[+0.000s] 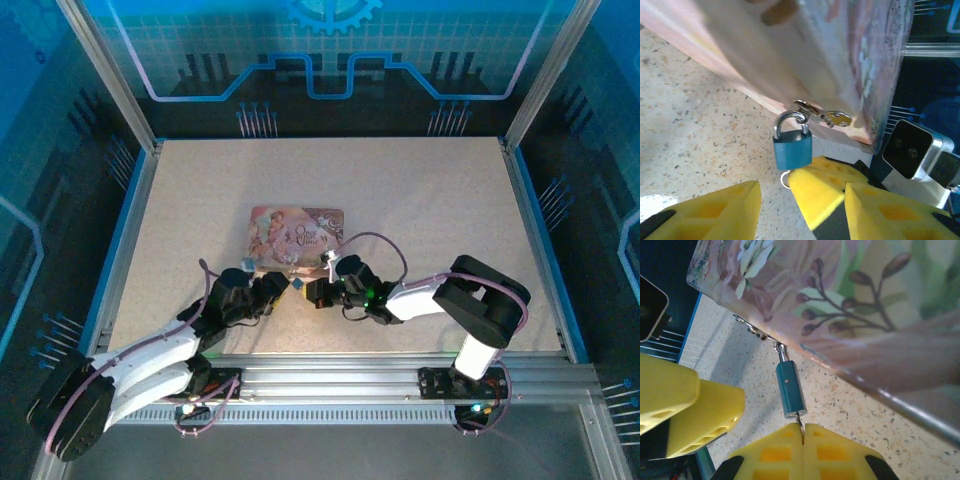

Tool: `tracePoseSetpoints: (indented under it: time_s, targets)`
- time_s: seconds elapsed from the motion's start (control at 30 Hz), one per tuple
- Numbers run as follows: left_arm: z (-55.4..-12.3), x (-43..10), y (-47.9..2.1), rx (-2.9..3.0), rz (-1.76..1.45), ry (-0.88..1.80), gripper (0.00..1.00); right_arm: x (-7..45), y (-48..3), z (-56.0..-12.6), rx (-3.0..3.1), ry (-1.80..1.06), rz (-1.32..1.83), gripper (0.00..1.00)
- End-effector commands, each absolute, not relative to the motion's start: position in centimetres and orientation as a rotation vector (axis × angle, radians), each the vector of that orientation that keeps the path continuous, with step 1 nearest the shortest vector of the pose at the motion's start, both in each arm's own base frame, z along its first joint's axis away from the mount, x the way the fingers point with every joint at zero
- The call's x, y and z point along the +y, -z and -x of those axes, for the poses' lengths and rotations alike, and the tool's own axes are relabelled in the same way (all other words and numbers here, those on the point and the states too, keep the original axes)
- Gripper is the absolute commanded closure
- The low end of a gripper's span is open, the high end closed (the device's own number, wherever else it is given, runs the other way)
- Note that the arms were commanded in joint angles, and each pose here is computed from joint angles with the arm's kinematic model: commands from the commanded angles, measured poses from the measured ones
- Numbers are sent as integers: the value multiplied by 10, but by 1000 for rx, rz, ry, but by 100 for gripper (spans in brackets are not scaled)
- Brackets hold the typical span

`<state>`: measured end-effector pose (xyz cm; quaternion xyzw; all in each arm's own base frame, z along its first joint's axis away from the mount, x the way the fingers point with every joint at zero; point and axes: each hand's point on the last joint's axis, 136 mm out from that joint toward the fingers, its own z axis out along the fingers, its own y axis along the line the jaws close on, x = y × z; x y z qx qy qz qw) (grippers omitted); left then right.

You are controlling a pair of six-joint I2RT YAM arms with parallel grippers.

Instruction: Unlock a padlock with a key

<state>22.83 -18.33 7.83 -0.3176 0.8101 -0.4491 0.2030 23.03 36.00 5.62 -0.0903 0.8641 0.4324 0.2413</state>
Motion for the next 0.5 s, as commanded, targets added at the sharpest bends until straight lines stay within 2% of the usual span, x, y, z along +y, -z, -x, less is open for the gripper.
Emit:
tracePoseSetpoints:
  time_s: [0.0,0.47]
  targets:
    - [-230,-185,-76,2242,905,1265,52,374,-74,-224,2362,-1261,202,97]
    - [-242,-193,-71,2226,910,1283,54,380,-84,-220,2390,-1304,122,97]
